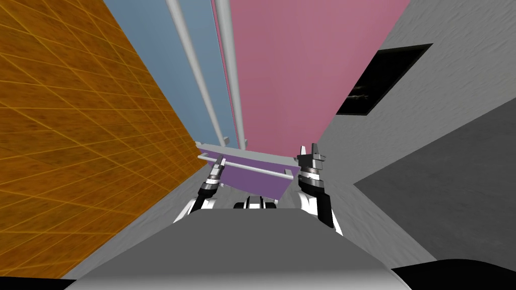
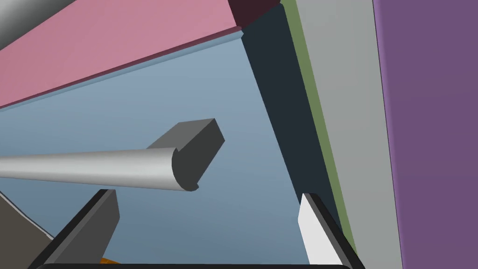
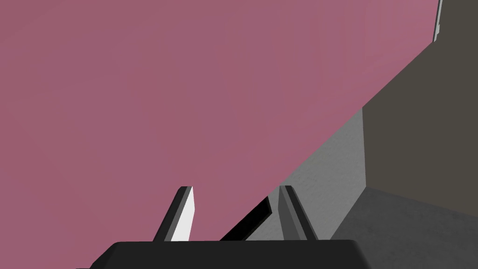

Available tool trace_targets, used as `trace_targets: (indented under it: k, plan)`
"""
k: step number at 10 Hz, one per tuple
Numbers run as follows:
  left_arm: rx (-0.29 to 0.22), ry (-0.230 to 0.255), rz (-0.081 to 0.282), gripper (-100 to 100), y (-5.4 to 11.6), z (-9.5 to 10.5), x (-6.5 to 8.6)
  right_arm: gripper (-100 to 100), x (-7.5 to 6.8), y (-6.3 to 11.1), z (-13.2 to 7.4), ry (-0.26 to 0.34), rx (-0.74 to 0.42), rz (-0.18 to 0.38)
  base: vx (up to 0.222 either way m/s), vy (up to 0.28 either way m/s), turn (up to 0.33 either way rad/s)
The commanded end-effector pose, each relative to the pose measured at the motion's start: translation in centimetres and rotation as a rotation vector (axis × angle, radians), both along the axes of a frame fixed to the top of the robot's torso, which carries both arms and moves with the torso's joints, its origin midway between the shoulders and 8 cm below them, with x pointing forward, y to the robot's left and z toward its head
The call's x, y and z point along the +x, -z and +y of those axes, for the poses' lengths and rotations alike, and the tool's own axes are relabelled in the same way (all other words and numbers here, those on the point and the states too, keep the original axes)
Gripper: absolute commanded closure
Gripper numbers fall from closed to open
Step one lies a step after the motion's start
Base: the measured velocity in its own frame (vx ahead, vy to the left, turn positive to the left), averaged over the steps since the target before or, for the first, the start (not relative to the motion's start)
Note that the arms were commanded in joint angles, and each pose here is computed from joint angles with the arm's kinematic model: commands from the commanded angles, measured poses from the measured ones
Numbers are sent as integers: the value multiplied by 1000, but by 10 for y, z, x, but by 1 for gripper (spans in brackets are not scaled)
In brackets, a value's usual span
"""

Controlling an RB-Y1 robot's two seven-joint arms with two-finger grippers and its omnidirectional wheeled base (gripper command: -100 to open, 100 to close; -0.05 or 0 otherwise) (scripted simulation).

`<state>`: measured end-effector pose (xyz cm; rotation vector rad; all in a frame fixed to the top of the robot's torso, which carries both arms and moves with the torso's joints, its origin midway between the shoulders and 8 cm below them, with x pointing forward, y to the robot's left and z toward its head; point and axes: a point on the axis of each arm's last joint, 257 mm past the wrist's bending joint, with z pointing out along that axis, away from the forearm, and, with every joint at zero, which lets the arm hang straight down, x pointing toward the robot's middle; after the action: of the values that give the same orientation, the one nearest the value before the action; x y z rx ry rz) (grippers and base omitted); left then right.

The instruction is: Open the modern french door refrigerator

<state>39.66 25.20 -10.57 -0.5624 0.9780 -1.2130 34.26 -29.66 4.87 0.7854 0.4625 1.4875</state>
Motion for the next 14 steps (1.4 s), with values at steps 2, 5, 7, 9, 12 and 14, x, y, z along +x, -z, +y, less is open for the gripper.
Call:
trace_targets:
  k: [2, 5, 7, 9, 12, 14]
  plan:
    - [17, 3, 23, -100, 26, -2, 3, 0, 0, 0, 0, 0, 0, 0, 17, 9, -23]
    - [31, 8, 44, -100, 52, -7, 4, 0, 0, 0, 0, 0, 0, 0, 22, 12, -45]
    - [34, 9, 55, -100, 62, -8, 4, 0, 0, 0, 0, 0, 0, 0, 23, 15, -24]
    - [39, 13, 62, -100, 76, -12, 4, 0, 0, 0, 0, 0, 0, 0, 14, 10, -34]
    - [42, 17, 76, -100, 93, -17, 3, 0, 0, 0, 0, 0, 0, 0, 14, 15, -16]
    - [43, 18, 89, -100, 104, -19, 2, 0, 0, 0, 0, 0, 0, 0, 15, 14, -16]
